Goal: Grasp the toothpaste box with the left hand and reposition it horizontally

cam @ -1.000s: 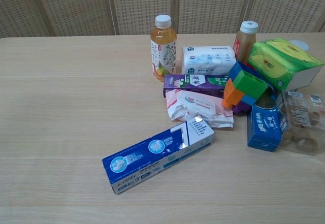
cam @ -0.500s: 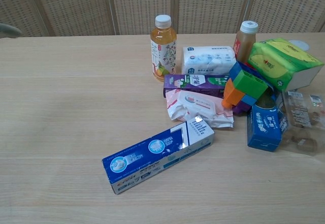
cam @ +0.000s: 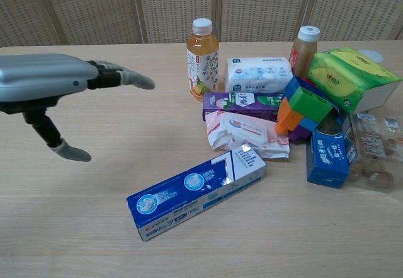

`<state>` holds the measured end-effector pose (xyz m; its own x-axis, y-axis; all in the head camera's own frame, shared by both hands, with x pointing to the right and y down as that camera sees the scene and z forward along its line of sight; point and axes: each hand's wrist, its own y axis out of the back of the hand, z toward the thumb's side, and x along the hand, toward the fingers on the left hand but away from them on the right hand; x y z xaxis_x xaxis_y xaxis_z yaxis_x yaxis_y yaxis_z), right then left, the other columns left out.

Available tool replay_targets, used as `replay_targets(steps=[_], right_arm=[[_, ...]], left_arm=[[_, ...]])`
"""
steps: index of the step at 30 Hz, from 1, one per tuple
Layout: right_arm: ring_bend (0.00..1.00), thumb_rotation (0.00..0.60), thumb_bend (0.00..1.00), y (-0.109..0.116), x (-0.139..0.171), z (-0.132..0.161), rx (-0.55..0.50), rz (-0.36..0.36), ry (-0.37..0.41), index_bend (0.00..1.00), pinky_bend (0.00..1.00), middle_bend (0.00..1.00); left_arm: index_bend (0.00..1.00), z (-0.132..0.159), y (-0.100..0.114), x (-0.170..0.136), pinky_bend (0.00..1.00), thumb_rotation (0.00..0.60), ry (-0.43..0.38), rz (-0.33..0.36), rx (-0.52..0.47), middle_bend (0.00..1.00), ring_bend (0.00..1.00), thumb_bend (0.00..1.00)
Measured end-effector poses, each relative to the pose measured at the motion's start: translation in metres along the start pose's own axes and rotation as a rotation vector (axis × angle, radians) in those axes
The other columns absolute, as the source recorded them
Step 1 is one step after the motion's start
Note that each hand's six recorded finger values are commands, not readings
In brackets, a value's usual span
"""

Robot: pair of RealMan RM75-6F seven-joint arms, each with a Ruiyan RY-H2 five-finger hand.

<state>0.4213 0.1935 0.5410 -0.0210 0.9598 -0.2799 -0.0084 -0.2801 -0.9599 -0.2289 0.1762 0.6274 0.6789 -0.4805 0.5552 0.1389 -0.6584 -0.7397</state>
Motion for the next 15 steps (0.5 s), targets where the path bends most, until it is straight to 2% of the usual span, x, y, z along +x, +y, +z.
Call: replay_targets(steps=[8, 15], right_arm=[[0.0, 0.314, 0.03, 0.001, 0.002, -0.004, -0.006, -0.001, -0.01, 0.0, 0.0, 0.0], [0.0, 0.314, 0.03, 0.002, 0.003, -0.007, -0.013, -0.002, -0.017, 0.0, 0.0, 0.0]], left_arm=[[0.0, 0.042, -0.012, 0.033, 0.0, 0.6, -0.116, 0.013, 0.03, 0.0, 0.0, 0.2], [0.0, 0.066, -0.029, 0.053, 0.0, 0.6, -0.167, 0.001, 0.024, 0.0, 0.0, 0.2]])
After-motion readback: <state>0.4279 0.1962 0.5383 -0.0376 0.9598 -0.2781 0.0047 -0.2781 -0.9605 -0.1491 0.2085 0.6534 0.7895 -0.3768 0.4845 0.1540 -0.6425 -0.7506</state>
